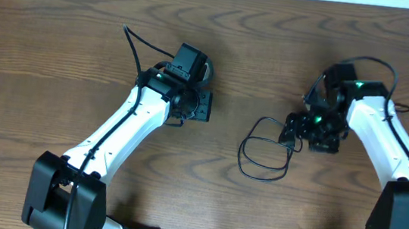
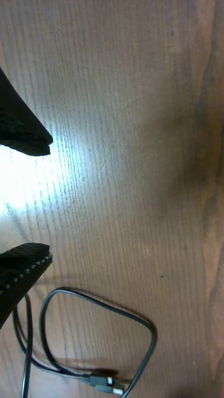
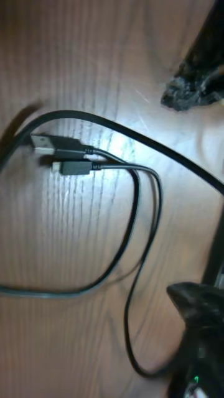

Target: Untangle cables

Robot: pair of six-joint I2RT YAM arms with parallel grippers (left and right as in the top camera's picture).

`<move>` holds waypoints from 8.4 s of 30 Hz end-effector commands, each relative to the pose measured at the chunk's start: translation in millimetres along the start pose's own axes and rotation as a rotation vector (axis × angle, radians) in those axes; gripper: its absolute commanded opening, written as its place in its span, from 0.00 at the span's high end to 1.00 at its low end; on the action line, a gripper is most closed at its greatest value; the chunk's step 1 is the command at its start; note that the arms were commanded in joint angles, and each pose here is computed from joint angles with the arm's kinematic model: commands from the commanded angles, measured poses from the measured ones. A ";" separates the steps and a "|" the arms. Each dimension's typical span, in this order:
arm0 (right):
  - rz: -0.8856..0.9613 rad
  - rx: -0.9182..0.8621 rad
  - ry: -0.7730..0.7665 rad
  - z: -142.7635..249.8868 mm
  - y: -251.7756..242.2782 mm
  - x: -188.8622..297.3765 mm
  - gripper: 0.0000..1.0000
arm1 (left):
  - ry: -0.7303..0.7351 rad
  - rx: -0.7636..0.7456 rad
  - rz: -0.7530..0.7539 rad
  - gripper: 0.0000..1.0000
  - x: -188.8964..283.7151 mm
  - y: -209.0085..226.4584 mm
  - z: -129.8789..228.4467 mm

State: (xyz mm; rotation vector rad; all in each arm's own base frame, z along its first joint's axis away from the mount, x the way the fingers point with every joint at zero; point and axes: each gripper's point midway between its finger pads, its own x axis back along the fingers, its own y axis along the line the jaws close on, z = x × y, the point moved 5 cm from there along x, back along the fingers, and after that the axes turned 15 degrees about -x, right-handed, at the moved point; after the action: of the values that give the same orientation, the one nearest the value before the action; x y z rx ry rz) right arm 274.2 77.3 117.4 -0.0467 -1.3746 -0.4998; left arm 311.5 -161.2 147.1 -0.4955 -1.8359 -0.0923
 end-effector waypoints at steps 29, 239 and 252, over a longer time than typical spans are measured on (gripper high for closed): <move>-0.310 -0.302 -0.227 -52.1 27.7 -19.8 0.94 | -0.009 -0.014 -0.024 0.49 5.7 3.4 -0.9; -0.171 0.344 -1.622 56.3 -87.5 57.2 0.01 | -0.555 0.103 -0.254 0.02 159.3 36.0 127.9; -0.172 0.344 -1.622 56.3 -87.4 57.3 0.01 | -0.555 0.103 -0.254 0.02 159.3 36.0 127.9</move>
State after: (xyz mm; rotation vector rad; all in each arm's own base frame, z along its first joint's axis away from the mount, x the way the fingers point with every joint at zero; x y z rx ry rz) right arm 196.7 -0.2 161.2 -0.0469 -3.0564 -0.3105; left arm 172.7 -44.8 249.3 -0.2350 -2.4320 -0.0174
